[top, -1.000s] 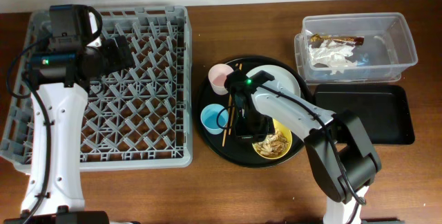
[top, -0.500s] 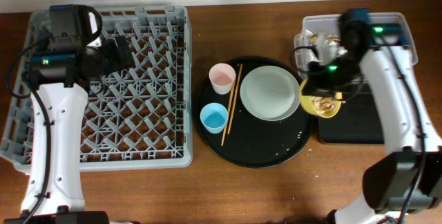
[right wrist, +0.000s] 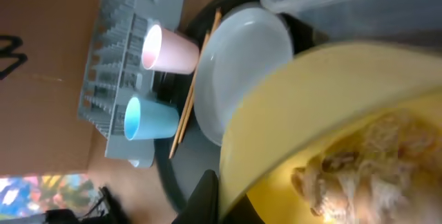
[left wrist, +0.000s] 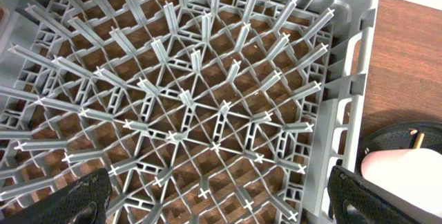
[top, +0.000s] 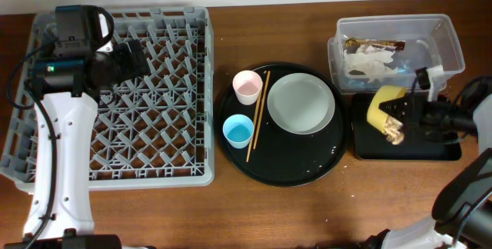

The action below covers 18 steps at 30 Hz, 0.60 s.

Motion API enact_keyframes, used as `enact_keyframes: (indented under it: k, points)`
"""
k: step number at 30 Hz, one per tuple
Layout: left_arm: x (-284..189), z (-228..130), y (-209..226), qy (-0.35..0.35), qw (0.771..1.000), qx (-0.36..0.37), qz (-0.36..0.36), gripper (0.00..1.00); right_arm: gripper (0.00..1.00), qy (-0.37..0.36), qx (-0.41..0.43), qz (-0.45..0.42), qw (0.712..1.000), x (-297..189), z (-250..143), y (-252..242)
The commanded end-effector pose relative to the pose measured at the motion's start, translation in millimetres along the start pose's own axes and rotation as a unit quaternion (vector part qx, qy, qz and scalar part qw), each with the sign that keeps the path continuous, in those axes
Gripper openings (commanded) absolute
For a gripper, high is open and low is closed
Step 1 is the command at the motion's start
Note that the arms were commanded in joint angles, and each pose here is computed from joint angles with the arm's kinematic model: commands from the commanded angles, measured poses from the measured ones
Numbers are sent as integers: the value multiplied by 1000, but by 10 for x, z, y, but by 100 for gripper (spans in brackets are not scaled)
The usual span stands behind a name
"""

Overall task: Sort waste into correct bins and load items into the dishwasher rack
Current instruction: 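Tip the yellow bowl over the black tray to dump food scraps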

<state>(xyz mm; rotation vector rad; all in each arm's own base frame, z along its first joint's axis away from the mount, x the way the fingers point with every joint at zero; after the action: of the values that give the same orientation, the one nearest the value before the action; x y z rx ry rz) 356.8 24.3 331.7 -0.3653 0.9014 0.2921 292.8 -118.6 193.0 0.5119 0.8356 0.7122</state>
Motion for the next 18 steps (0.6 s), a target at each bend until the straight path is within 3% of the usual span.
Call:
enact_keyframes:
  k: [1,5,18]
  points:
    - [-37,34,10,-9,1000,-8,3,99,4,-90,-18,54,994,-49,-48,-17]
    - [-37,34,10,-9,1000,-8,3,100,4,-203,-26,140,969,-162,92,109]
    - [-37,34,10,-9,1000,-8,3,100,4,-192,-7,139,972,-153,78,118]
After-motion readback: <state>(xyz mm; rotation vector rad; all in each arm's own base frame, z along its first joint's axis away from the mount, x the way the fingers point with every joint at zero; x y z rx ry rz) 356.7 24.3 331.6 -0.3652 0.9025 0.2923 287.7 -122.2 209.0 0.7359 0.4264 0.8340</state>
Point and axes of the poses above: each gripper's point midway between its finger pads, its own x axis out along the fingers, its own y axis along the line the jaws close on, z = x × y, the point moved 9 cm from there along -x, back along the fingers, and after that the axes turned 11 degrees about -x, right-handed, at the moved point
